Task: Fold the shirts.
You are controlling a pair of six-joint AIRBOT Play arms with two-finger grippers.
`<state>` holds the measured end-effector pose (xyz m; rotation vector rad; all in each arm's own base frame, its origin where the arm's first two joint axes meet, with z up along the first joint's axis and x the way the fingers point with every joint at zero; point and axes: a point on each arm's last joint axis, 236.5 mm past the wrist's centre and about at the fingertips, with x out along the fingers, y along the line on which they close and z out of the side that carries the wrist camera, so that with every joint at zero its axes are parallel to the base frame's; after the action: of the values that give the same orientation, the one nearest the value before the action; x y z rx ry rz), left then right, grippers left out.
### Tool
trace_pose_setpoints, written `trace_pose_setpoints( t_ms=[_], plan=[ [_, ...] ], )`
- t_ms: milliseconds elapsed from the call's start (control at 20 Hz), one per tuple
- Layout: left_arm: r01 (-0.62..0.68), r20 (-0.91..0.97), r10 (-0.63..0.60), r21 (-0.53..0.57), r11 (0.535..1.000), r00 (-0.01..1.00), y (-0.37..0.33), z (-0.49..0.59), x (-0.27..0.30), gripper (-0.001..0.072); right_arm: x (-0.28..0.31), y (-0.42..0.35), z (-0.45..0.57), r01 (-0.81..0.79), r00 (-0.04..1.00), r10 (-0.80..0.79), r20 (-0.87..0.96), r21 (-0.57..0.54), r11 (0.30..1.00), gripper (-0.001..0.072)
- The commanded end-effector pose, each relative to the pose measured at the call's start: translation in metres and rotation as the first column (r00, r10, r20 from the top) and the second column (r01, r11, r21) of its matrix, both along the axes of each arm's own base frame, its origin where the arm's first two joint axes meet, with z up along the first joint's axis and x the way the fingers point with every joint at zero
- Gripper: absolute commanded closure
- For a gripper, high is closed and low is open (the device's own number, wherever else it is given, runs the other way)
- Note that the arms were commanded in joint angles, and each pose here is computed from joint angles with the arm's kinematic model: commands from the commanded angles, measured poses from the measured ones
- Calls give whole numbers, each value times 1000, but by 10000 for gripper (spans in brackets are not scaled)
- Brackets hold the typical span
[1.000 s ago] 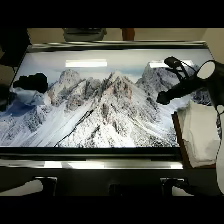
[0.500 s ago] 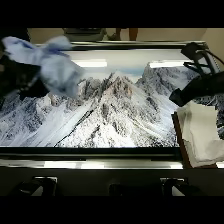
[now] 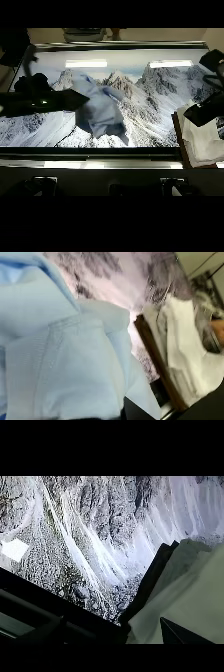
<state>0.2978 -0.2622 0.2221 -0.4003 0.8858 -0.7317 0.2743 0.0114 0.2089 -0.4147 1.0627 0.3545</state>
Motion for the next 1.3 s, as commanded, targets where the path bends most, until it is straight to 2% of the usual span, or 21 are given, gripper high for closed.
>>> trace_pose_setpoints(
  t_ms=[0, 200, 250, 300, 400, 550, 650, 850, 1000, 1250],
  plan=[
    [217, -193, -192, 121, 969, 962, -28, -80, -12, 674, -17, -1, -11, 41, 996, -40, -76, 11, 999, 47],
    [370, -360, -324, 65, 927, 875, -102, -175, -15, 666, 0, -3, -40, 76, 992, -74, -107, 19, 997, 47],
    [395, -407, -343, 50, 917, 847, -112, -189, -20, 430, 6, -3, -50, 84, 989, -81, -122, 21, 996, 47],
    [433, -449, -378, 23, 901, 810, -118, -193, -28, 30, 15, -3, -62, 90, 986, -86, -141, 24, 996, 46],
    [523, -430, -448, 67, 850, 783, -103, -185, -24, 12, 36, 0, -85, 90, 982, -82, -170, 39, 995, 43],
    [445, -344, -334, 324, 834, 877, -20, -163, 34, 12, 59, 27, -127, 23, 967, 14, -253, 144, 989, 33],
    [364, -337, -234, 403, 840, 912, 36, -154, 53, 11, 57, 49, -161, -33, 934, 113, -340, 234, 972, 21],
    [286, -391, -118, 407, 867, 913, 79, -193, 65, 12, 50, 56, -221, -45, 883, 166, -439, 272, 961, 5],
    [359, -443, -165, 400, 843, 881, 76, -240, 55, 11, 34, 73, -241, -46, 841, 226, -491, 352, 935, 5],
    [396, -504, -167, 390, 831, 847, 67, -293, 59, 20, 32, 71, -264, -31, 855, 201, -478, 340, 940, 5]
  ],
)
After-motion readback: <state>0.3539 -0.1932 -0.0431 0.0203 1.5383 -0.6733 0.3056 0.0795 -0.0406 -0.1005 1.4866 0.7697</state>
